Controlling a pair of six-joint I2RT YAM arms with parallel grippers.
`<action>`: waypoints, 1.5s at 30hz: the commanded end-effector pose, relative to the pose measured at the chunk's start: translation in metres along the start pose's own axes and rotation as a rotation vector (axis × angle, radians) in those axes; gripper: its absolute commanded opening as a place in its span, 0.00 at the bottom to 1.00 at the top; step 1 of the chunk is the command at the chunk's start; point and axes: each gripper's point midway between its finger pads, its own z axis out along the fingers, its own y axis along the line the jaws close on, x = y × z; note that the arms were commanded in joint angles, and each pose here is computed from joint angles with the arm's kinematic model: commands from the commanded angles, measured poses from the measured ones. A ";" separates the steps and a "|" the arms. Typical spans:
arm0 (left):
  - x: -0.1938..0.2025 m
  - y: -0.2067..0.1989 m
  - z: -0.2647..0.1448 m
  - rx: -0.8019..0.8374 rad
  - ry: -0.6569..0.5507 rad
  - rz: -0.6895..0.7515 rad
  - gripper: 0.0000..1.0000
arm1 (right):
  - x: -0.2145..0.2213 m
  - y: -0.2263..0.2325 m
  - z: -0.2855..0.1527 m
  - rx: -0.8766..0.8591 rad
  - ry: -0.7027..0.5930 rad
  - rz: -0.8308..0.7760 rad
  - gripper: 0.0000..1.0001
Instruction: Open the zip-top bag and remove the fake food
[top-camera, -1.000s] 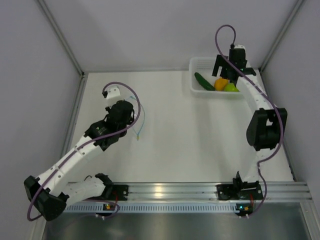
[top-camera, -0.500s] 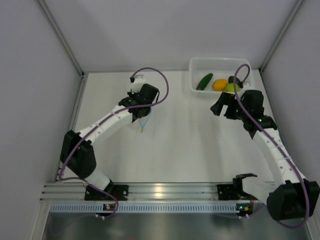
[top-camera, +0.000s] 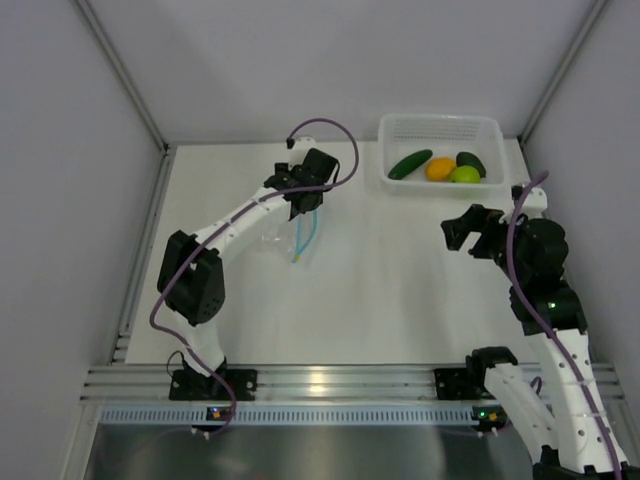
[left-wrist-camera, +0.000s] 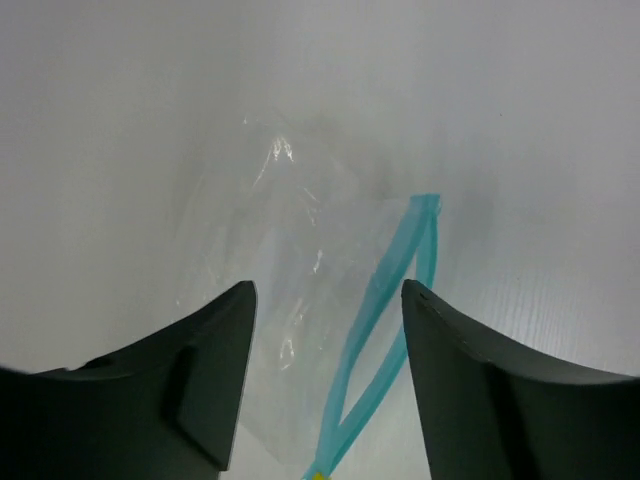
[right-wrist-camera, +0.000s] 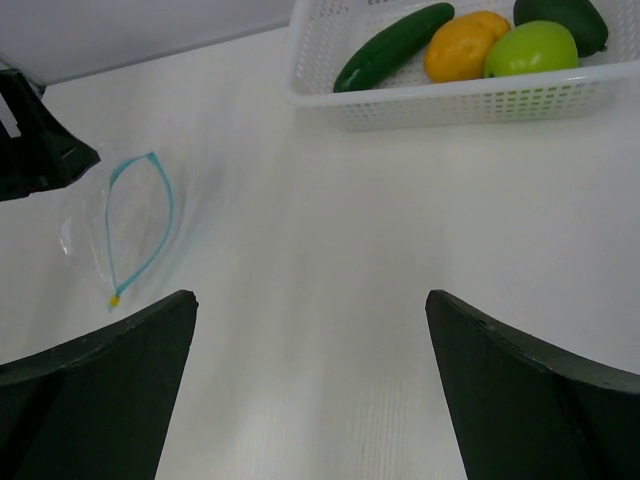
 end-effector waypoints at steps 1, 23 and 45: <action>-0.039 0.004 -0.028 0.061 -0.072 -0.087 0.72 | -0.007 -0.007 -0.010 0.051 -0.016 -0.022 0.99; -0.006 0.181 -0.195 0.189 -0.379 -0.268 0.98 | -0.047 -0.018 -0.057 0.220 -0.108 -0.208 0.99; 0.035 0.232 -0.242 0.263 -0.470 -0.252 0.98 | -0.026 -0.033 -0.094 0.248 -0.103 -0.242 0.99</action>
